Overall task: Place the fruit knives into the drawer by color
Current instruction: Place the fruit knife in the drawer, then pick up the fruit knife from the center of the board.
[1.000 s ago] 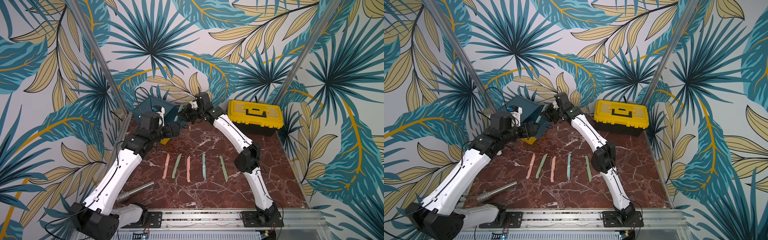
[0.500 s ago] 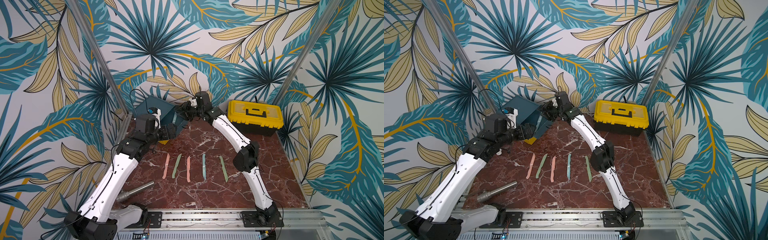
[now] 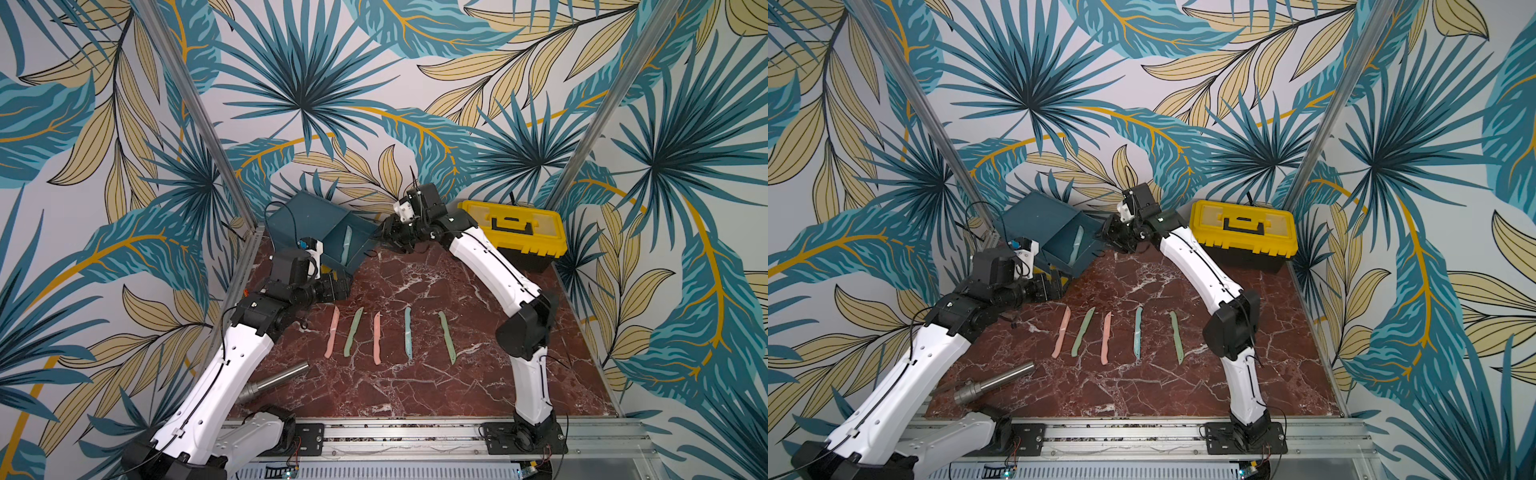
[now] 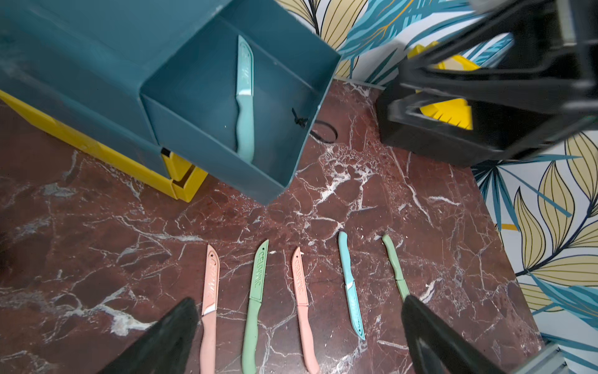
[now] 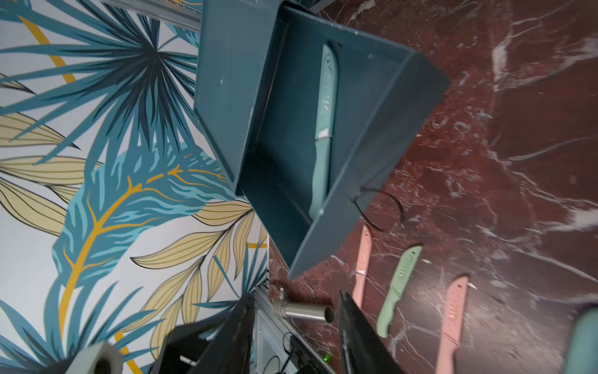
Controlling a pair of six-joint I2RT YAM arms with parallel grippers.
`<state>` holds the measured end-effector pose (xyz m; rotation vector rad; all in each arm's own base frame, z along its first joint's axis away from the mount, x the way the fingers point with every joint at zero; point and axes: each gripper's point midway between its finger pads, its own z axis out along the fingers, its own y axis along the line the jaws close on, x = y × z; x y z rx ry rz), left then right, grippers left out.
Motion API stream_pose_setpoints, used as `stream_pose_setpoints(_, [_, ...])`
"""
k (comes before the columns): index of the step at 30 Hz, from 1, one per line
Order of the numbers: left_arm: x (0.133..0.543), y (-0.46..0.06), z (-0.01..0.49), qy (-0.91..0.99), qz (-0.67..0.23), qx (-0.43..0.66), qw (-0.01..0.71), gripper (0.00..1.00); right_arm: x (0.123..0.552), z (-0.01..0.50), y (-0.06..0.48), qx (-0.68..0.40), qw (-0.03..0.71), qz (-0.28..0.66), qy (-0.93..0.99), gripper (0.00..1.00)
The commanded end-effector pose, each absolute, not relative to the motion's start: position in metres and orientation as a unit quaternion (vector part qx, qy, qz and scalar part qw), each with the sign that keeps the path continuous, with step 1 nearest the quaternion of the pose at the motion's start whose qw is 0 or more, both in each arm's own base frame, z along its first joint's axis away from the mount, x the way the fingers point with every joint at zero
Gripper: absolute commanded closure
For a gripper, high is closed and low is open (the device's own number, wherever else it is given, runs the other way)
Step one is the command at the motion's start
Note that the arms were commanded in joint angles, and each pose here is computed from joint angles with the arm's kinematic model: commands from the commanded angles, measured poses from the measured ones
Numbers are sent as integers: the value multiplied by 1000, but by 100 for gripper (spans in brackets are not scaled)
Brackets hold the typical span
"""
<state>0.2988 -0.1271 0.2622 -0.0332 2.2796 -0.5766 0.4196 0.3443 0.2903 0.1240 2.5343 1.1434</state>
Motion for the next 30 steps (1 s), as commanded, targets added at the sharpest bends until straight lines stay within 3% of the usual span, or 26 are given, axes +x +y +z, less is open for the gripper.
stream_pose_setpoints(1, [286, -141, 251, 893, -253, 19, 372, 0, 386, 244, 304, 13, 165, 306, 938, 56])
stream_pose_setpoints(13, [266, -190, 179, 909, -315, 51, 269, 0, 295, 114, 259, 3, 54, 193, 980, 54])
stream_pose_setpoints(19, [262, -201, 173, 909, -323, 61, 258, 0, 296, 86, 268, -5, 44, 162, 986, 50])
stream_pose_setpoints(30, [258, -200, 178, 910, -317, 75, 257, 0, 315, 56, 266, -12, 41, 86, 995, 56])
